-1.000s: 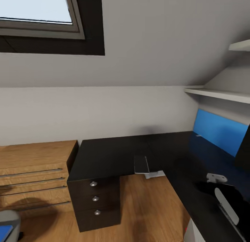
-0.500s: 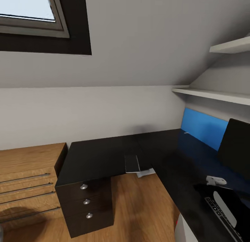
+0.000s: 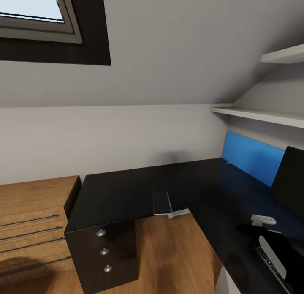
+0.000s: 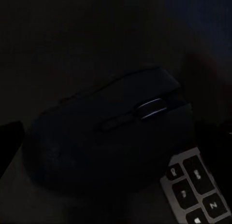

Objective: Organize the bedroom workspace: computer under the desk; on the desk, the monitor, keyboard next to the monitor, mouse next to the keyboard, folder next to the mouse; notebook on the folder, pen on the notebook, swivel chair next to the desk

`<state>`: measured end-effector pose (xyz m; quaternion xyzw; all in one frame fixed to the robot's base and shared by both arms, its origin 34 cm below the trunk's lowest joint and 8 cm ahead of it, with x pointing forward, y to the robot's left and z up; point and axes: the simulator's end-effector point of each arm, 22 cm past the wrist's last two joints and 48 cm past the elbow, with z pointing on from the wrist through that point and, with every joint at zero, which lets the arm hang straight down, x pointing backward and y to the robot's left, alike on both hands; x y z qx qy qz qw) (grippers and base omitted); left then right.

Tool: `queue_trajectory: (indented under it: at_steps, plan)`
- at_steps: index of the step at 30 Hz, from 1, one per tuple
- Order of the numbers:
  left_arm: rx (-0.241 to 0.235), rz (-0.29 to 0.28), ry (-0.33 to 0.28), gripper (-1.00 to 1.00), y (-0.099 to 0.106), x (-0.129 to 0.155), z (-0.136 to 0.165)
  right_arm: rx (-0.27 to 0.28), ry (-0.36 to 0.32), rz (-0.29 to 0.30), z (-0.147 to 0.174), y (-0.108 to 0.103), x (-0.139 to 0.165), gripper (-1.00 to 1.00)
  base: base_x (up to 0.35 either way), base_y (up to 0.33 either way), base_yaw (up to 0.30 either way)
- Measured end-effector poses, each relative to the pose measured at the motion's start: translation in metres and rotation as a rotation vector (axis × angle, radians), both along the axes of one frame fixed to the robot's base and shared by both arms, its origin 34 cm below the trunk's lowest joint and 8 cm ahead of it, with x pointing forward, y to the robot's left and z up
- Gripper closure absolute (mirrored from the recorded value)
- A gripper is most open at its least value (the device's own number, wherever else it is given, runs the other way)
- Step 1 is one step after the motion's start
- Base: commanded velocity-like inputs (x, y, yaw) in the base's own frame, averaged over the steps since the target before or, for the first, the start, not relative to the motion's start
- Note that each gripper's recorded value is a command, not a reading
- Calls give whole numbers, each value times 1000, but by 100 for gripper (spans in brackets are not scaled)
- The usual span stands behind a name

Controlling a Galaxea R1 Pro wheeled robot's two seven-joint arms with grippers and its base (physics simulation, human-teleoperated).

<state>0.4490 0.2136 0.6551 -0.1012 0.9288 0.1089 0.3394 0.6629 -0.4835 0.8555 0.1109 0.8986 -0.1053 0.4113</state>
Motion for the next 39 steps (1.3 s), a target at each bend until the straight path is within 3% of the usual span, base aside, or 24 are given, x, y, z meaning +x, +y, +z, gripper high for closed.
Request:
queue_trajectory:
  at_steps: [8,18,24,39]
  plan:
    - [0,0,1,-100,0,0,0,-45,38,10,-14,3,-5,100,115,19,0]
    - [1,-1,1,-100,0,0,0,-55,61,-35,-32,-18,-4,100,58,0,0]
    - [2,-2,2,-100,0,0,-1,-102,78,-39,-36,-29,-3,100,2,0,0]
    - [1,-2,2,-100,0,0,-1,-104,83,-72,-39,-43,3,100,0,0,0]
